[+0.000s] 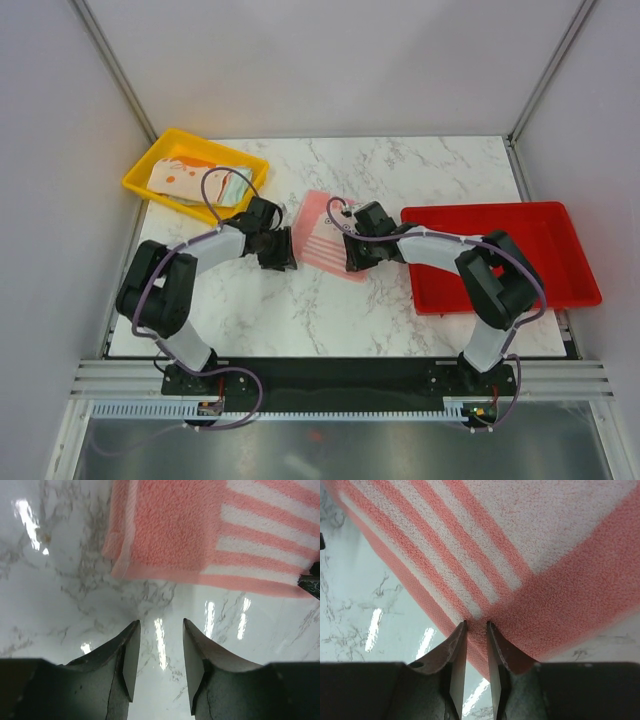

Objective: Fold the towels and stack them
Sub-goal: Fold the towel

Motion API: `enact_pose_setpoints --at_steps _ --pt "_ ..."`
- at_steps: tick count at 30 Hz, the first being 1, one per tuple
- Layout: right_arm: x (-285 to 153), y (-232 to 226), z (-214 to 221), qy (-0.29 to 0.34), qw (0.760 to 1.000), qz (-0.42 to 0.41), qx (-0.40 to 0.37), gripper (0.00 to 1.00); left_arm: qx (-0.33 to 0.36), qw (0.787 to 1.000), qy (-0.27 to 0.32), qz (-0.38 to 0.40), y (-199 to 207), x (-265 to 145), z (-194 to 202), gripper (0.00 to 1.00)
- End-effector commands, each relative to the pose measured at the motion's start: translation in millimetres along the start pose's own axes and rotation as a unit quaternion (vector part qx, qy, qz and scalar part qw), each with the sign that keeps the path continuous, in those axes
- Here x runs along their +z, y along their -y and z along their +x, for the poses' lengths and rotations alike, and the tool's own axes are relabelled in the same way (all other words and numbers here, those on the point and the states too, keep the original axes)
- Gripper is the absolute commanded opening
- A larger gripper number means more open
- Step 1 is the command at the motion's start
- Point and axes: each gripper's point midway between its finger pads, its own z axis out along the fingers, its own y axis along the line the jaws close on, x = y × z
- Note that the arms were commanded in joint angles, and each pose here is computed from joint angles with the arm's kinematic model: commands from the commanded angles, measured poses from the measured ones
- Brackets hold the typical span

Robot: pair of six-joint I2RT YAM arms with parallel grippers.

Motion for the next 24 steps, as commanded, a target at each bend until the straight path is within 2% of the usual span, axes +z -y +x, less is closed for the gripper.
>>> enact_pose_setpoints --at_steps 1,3,4,6,7,10,15,21,24 --pt "-9 -6 29 -0.027 0.999 -0.012 -0.023 0.31 -0.022 0.999 0.041 0.001 5 -24 3 0.46" --pt "-16 -9 40 -0.030 0.999 -0.017 -0.030 0.31 -0.013 0.997 0.073 0.024 16 -48 2 0.48" --pt "-18 -11 45 -0.032 0.999 -0.021 -0.032 0.31 -0.010 0.996 0.087 0.029 18 -55 -2 0.53" --pt "-21 -10 57 -0.039 0.999 -0.018 -0.033 0.31 0.002 0.994 0.109 0.032 23 -65 -12 0.59" --pt "-24 -10 56 -0.032 0.999 -0.020 -0.033 0.31 0.013 0.994 0.109 0.025 20 -63 -15 0.62" --pt "-27 -9 63 -0.029 0.999 -0.019 -0.031 0.31 0.035 0.993 0.110 0.039 28 -54 -27 0.62" --pt "-29 -12 62 -0.027 0.999 -0.026 -0.030 0.31 0.025 0.997 0.062 0.044 24 -12 -21 0.61" --pt "-32 -12 60 -0.020 0.999 -0.026 -0.037 0.31 0.008 0.999 0.014 0.048 19 10 -2 0.54" --pt "-33 -13 61 -0.021 0.999 -0.029 -0.037 0.31 0.000 1.000 0.002 0.028 10 10 7 0.37"
